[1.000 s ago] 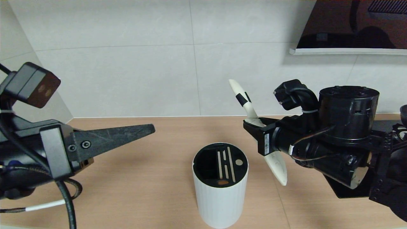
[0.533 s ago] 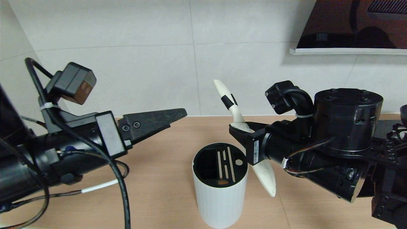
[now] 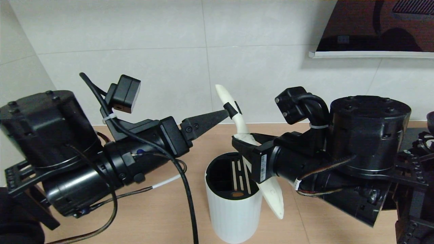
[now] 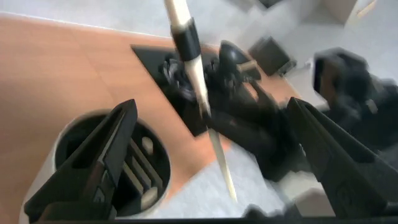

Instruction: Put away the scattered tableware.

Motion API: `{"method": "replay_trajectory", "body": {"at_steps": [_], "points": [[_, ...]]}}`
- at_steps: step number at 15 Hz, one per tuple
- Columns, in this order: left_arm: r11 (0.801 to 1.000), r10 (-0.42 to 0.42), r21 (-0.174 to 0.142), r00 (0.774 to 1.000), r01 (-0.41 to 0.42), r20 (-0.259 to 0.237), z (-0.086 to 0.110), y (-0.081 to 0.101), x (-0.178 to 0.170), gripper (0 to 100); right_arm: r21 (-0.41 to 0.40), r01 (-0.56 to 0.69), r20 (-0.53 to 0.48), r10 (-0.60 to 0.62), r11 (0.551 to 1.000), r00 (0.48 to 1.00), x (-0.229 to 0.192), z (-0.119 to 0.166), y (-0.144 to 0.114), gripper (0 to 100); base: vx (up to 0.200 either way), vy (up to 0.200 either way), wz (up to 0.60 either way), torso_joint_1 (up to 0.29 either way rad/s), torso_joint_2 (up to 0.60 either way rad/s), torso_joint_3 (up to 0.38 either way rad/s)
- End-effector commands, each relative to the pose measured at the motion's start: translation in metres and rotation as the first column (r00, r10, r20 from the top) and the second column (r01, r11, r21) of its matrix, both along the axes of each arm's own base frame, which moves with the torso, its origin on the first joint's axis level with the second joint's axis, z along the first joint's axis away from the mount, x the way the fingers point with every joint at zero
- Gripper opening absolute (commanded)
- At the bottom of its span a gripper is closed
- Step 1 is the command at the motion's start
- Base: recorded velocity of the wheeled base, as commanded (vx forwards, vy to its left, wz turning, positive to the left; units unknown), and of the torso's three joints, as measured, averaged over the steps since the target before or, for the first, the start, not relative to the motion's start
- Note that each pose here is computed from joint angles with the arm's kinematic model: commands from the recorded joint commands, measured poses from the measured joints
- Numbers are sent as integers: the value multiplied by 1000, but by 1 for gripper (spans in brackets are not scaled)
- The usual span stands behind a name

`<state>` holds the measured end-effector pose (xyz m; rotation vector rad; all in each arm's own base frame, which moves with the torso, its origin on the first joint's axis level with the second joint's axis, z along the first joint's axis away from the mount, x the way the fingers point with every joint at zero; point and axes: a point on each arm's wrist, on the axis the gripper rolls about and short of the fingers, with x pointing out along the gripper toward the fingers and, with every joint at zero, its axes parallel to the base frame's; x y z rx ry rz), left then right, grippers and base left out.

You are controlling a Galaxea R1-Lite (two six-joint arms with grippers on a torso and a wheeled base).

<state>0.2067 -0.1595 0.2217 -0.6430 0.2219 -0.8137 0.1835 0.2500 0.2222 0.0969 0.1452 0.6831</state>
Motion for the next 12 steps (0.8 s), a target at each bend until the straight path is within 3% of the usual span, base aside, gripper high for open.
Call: {"method": "replay_trajectory", "body": {"at_steps": [1,3,8,12], "points": [[1000,10,0,1000,-10,-3,-12,-15,11,100,17,-27,-15,27,999,1000,-6,-1,5,0,0,0,0,0,0,0],[1000,6,-19,1000,-5,19,-11,-17,11,100,19,-45,-16,45,999,999,-11,-1,8,0,0,0,0,0,0,0],[1000,4,-11,1000,-4,9,-19,-23,16,100,23,-86,-18,86,996,996,-23,0,12,0,0,0,0,0,0,0],[1000,6,-23,1000,-5,23,-17,-22,16,100,12,-91,-24,91,996,996,-24,-3,13,0,0,0,0,0,0,0]]}}
